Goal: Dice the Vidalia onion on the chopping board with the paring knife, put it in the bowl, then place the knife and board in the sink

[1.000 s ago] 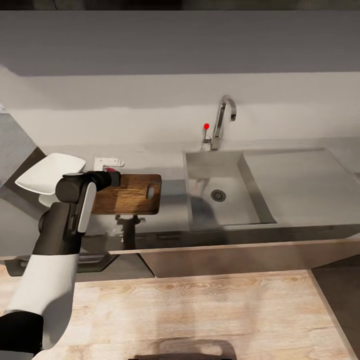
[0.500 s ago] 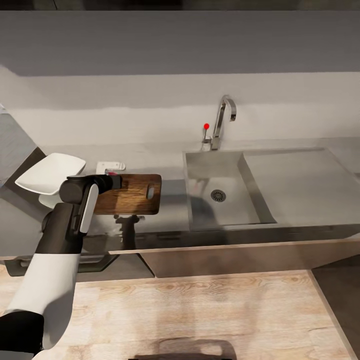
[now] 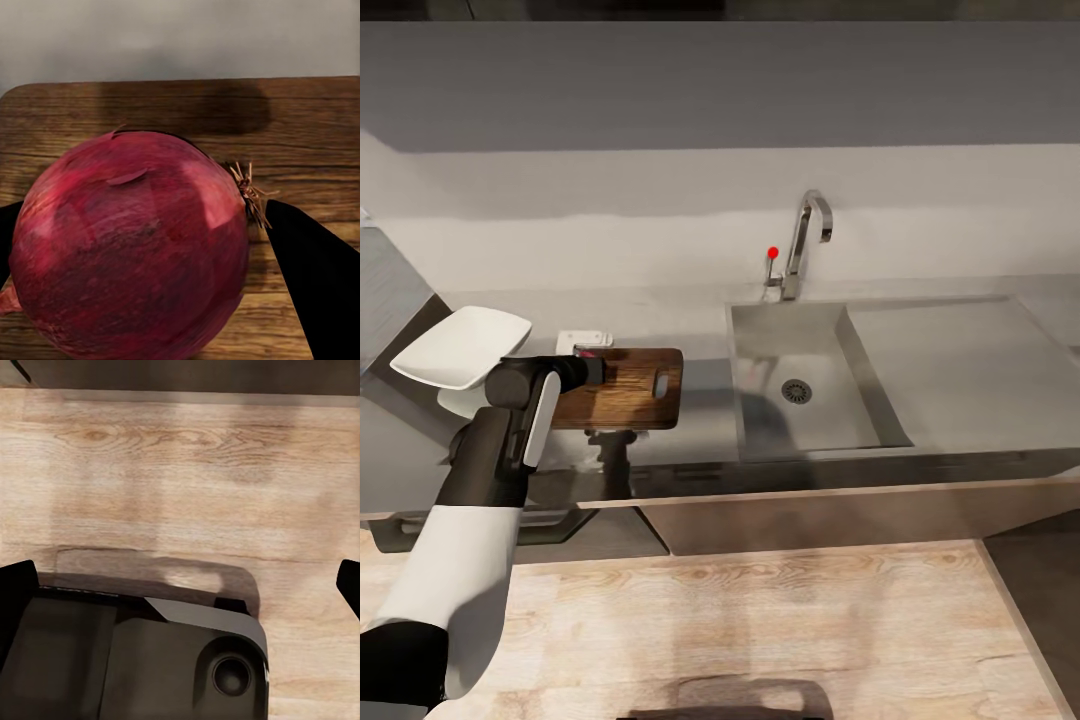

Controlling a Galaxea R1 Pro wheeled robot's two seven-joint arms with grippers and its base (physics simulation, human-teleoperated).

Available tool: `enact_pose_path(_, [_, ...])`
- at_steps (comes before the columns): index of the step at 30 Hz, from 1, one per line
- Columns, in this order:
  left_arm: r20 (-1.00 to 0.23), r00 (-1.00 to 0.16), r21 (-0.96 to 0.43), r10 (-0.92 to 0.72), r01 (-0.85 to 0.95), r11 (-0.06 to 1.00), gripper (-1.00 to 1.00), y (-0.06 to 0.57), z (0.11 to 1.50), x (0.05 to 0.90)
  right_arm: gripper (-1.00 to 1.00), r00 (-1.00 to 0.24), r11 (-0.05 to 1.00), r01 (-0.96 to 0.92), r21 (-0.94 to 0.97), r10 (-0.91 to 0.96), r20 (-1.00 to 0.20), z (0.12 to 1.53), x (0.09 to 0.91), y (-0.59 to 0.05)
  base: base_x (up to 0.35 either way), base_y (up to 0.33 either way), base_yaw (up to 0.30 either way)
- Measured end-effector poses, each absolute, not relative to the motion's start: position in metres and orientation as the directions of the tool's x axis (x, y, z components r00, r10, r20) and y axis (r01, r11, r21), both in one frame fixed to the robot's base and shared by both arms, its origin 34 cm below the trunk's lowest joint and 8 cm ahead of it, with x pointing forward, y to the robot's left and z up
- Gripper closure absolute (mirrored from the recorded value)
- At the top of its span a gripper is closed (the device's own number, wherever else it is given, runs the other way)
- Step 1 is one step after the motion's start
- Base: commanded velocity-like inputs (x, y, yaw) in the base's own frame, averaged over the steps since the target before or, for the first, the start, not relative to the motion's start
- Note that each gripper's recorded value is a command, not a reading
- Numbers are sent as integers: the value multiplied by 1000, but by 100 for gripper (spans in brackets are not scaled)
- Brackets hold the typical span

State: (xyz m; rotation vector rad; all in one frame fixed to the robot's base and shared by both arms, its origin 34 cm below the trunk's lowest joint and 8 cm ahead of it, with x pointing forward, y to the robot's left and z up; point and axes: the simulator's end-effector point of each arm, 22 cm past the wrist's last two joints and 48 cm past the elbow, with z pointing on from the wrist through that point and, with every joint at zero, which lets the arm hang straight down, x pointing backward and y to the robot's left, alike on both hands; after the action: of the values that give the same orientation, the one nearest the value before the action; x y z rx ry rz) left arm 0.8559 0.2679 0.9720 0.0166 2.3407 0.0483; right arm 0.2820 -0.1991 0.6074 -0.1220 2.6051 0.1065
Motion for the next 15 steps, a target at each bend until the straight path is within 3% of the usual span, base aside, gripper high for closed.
enact_pose_path(15, [-691,-722,40,25,-3,999,100,269,957,852,-100,-858,993,-107,52,-66,-509,607,282,-199,0,0,0])
